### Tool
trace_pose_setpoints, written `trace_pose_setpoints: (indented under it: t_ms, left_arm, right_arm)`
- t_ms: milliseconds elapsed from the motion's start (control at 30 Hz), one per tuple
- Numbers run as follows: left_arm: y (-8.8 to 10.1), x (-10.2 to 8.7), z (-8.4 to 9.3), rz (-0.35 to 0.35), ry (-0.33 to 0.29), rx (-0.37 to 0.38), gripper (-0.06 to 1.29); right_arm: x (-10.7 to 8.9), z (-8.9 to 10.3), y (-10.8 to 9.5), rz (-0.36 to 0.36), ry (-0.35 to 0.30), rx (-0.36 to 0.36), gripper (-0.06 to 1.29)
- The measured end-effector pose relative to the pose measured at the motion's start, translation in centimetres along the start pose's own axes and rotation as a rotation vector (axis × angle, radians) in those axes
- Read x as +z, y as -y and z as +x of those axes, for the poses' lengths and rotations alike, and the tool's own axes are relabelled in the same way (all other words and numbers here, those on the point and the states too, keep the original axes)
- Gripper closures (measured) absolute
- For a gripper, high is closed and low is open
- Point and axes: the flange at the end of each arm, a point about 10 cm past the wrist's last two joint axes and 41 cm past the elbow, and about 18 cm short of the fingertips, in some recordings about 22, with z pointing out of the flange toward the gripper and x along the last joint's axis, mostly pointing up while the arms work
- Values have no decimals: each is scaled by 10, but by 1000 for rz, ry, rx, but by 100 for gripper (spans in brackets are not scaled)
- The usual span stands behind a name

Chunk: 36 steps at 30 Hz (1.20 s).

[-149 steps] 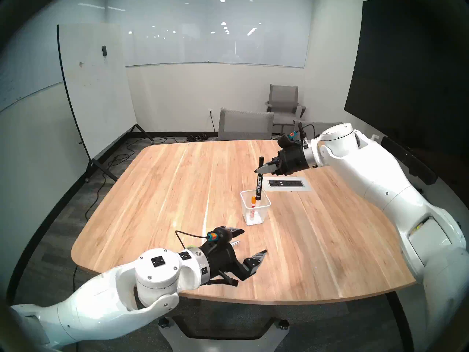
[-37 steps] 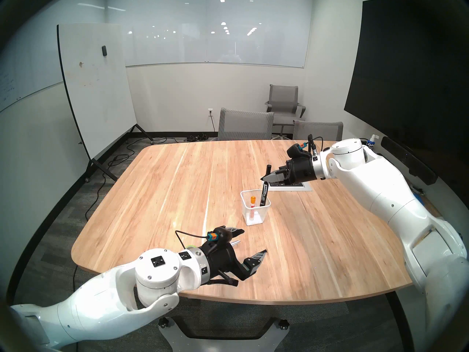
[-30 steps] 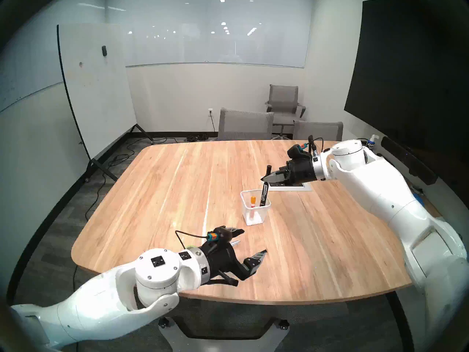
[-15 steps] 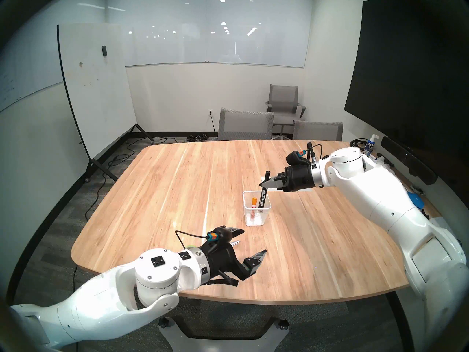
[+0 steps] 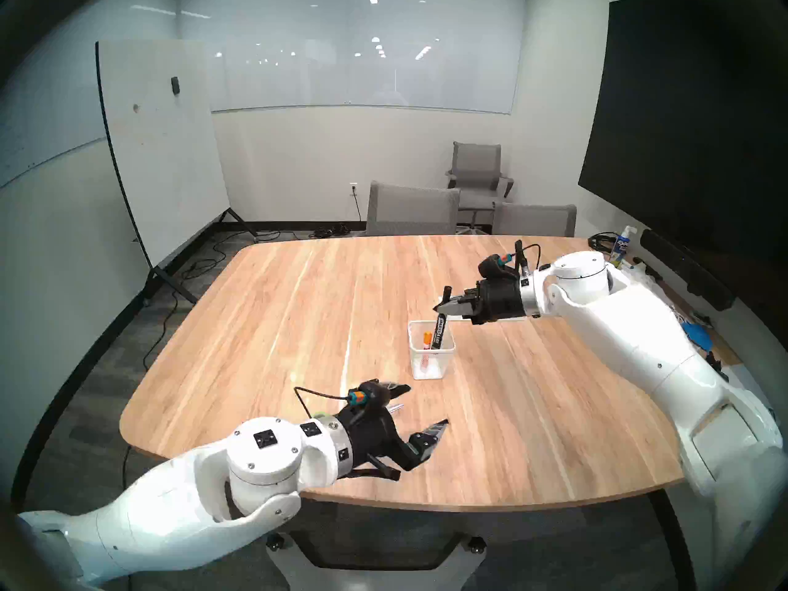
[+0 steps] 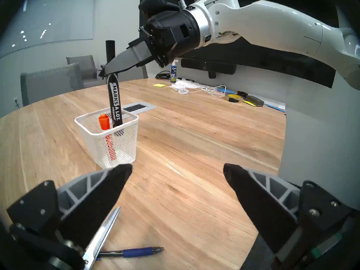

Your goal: Place the pen, the marker, and the scissors into the pen holder

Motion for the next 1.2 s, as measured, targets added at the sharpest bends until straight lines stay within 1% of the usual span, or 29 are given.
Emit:
trace_pose_setpoints:
  t_ms: [567, 833, 1200]
  left_arm:
    - [0, 0, 0, 0, 0, 0, -4]
    - [0, 0, 0, 0, 0, 0, -4]
    - [0, 0, 0, 0, 0, 0, -4]
  right_arm:
    - [12, -1, 2, -16, -12, -28, 117]
    - [14, -6, 3, -21, 8, -44, 117]
    - [12, -11, 2, -23, 33, -66, 117]
